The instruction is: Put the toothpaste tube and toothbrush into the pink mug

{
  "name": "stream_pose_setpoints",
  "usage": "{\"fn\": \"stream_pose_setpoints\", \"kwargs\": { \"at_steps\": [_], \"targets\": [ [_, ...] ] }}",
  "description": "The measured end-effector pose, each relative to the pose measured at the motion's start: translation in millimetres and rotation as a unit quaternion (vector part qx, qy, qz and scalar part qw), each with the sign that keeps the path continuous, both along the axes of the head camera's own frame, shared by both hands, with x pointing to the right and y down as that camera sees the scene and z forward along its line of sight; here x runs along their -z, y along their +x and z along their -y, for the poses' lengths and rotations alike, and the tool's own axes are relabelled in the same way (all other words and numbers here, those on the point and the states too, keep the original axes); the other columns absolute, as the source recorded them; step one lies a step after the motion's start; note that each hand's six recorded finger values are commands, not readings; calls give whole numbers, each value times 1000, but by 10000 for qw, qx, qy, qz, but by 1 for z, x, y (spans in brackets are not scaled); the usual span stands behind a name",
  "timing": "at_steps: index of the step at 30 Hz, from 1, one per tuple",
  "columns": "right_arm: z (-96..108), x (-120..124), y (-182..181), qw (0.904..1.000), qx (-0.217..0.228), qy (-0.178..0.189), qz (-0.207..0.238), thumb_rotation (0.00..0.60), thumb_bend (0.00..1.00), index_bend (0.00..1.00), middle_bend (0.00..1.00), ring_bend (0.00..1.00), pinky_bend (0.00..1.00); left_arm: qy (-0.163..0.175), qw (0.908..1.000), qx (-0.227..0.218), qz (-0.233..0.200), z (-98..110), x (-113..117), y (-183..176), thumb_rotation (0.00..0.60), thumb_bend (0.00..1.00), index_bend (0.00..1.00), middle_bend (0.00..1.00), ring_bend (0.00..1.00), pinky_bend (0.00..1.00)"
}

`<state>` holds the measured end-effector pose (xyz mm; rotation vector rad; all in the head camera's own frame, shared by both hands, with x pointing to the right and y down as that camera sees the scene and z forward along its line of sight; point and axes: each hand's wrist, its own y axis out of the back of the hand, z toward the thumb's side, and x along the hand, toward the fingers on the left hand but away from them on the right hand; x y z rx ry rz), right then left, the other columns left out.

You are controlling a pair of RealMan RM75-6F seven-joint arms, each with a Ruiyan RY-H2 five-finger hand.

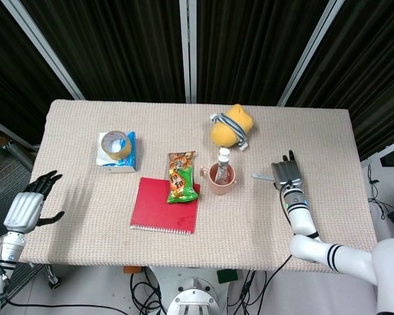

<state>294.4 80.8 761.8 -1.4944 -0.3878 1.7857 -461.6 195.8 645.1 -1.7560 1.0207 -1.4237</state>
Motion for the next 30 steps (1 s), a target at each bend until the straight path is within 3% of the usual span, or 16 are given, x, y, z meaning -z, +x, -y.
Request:
{"fn": "stream_pose_setpoints", "kwargs": {
  "at_steps": [30],
  "targets": [
    [1,-8,0,10000,59,46,-57,600,733,584,559,178,0,-75,9999,22,105,0,-4,-2,600,159,115,51,90,218]
  ]
}}
